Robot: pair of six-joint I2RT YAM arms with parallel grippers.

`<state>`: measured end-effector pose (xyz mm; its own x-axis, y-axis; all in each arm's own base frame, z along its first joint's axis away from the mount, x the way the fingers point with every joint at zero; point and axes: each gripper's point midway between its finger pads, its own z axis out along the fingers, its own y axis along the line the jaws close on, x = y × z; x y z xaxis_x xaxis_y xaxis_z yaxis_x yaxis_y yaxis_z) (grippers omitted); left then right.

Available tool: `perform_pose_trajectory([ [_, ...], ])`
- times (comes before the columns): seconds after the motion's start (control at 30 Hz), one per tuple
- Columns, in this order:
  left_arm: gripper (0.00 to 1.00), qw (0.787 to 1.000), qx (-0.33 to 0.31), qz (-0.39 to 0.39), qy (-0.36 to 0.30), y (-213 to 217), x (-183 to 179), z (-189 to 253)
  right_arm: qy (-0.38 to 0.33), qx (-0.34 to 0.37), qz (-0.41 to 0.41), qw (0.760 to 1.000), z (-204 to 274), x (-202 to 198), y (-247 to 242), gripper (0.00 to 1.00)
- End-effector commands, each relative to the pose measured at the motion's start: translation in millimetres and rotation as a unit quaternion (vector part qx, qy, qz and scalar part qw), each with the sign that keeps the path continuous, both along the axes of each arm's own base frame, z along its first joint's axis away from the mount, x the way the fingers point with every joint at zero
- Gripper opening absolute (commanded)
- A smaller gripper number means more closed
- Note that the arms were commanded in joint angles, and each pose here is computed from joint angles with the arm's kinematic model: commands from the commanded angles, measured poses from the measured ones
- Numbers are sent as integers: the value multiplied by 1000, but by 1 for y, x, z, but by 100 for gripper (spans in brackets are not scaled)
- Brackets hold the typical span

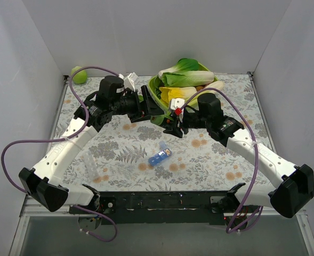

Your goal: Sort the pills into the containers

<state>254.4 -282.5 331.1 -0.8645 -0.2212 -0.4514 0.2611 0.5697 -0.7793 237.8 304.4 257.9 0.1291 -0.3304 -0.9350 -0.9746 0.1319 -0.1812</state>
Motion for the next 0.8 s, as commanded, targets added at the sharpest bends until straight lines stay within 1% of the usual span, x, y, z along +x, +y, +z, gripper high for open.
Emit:
perform_pose_trajectory([
  [0.0,75,1000,0,7,11,6,-8,6,-49,25,-4,998,34,9,5,2],
  [0.13,74,1000,3,12,22,6,-8,2,-49,26,-4,998,34,9,5,2],
  [0.17,68,1000,3,13,22,6,-7,2,-48,25,-3,999,34,8,5,1],
  [0.23,61,1000,0,9,23,5,-8,2,-48,25,-4,999,34,9,5,2],
  [0.27,56,1000,-3,5,23,4,-8,3,-46,23,-4,999,33,9,5,1],
  [0.33,50,1000,-6,-9,26,1,-12,2,-47,24,-4,999,33,8,5,1],
  [0.37,45,1000,-5,-14,27,0,-13,0,-44,24,-4,999,33,9,5,2],
  [0.5,34,998,-11,-55,17,-3,-23,-4,-28,29,1,999,34,4,7,1],
  [0.53,33,997,-12,-78,0,-4,-28,-3,-17,35,11,999,36,0,9,1],
  [0.6,29,994,-7,-107,-11,-3,-35,-12,-2,42,26,999,37,-7,11,1],
  [0.63,27,990,3,-133,-37,-2,-39,-16,18,53,51,997,40,-19,13,1],
  [0.7,26,980,-5,-188,-58,-1,-56,-18,46,63,91,993,41,-34,16,1],
  [0.73,25,976,-9,-203,-78,-1,-59,-17,63,75,134,986,45,-51,18,1],
  [0.77,25,966,-11,-230,-118,3,-69,-12,95,83,152,980,47,-61,18,1],
])
